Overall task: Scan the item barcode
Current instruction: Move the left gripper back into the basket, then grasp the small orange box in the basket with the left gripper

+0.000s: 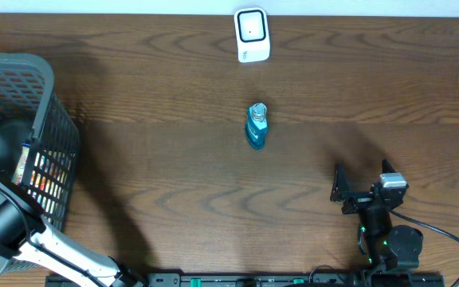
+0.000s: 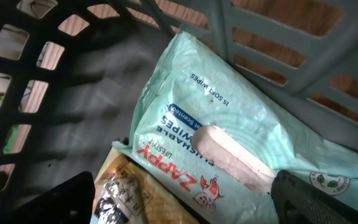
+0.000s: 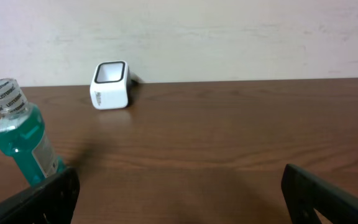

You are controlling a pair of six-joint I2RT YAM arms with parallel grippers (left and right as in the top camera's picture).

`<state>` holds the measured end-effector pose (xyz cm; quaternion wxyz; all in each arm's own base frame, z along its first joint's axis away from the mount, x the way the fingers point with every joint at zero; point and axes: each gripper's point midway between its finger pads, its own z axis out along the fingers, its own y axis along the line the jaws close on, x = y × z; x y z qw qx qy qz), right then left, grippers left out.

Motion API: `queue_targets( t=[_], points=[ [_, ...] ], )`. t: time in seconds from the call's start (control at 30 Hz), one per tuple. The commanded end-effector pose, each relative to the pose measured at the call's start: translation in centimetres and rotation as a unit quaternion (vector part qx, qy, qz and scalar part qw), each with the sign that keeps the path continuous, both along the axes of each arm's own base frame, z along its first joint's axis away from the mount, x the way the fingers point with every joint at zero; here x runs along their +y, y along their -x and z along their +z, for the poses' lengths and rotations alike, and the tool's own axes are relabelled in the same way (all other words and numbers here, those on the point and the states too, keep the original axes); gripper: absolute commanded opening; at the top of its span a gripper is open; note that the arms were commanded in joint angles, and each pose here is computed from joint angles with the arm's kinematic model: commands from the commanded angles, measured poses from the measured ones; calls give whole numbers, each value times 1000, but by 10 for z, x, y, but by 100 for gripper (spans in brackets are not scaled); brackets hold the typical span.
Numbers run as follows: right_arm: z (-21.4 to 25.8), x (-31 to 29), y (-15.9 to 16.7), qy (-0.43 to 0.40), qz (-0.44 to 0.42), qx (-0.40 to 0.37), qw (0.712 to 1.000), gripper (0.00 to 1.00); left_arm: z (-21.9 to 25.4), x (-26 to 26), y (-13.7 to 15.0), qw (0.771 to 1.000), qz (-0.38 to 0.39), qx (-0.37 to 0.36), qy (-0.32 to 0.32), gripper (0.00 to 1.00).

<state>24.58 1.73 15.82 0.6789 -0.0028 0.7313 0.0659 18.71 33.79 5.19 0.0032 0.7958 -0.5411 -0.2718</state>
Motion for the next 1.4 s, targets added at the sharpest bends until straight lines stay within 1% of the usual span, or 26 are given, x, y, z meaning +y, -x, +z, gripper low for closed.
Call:
queue_targets(
  t=[0.0,0.03,0.07,0.1,0.17,0.23,0.27,0.4,0.5,0.6,0.7,0.77,0.87,0.93,1.03,1.07,1.1,1.13,1.17,1.2,1.23,1.27,1.3,1.37],
  points=[
    [-1,0,0,7,0,1,1000,99,-34,-15,17,999,-2,29,34,89],
    [-1,0,0,7,0,1,1000,99,-39,-17,19,999,-2,30,36,85],
    [-1,0,0,7,0,1,1000,99,-45,-21,22,999,-2,32,38,74],
    [-1,0,0,7,0,1,1000,99,-49,-23,24,999,-2,34,40,65],
    [-1,0,0,7,0,1,1000,99,-53,-27,28,998,-2,38,45,39],
    [-1,0,0,7,0,1,1000,99,-53,-28,28,998,-2,38,47,21],
    [-1,0,0,7,0,1,1000,99,-52,-28,28,998,-2,38,47,8],
    [-1,0,0,7,0,1,1000,99,-42,-27,27,999,-4,33,42,7],
    [-1,0,0,7,0,1,1000,99,-27,-24,21,999,-8,15,34,7],
    [-1,0,0,7,0,1,1000,99,-1,-19,6,999,-24,-32,21,7],
    [-1,0,0,7,0,1,1000,99,36,-15,-9,995,-28,-95,-10,7],
    [-1,0,0,7,0,1,1000,99,68,-13,-19,988,-33,-144,-40,7],
    [-1,0,0,7,0,1,1000,99,122,-12,-28,970,-53,-215,-99,7],
    [-1,0,0,7,0,1,1000,99,156,-14,-26,957,-58,-248,-138,7],
    [-1,0,0,7,0,1,1000,99,192,-21,-20,942,-63,-279,-177,7],
    [-1,0,0,7,0,1,1000,99,202,-24,-17,937,-64,-287,-188,10],
    [-1,0,0,7,0,1,1000,99,207,-26,-16,935,-65,-291,-193,17],
    [-1,0,0,7,0,1,1000,99,212,-28,-13,933,-65,-293,-198,39],
    [-1,0,0,7,0,1,1000,99,212,-29,-11,934,-63,-289,-199,52],
    [-1,0,0,7,0,1,1000,99,211,-30,-8,937,-61,-283,-197,57],
    [-1,0,0,7,0,1,1000,99,207,-31,-5,941,-60,-274,-191,73],
    [-1,0,0,7,0,1,1000,99,201,-34,-2,946,-58,-264,-179,79],
    [-1,0,0,7,0,1,1000,99,195,-37,0,950,-57,-255,-168,79],
    [-1,0,0,7,0,1,1000,99,171,-43,4,963,-54,-229,-130,84]
  ],
)
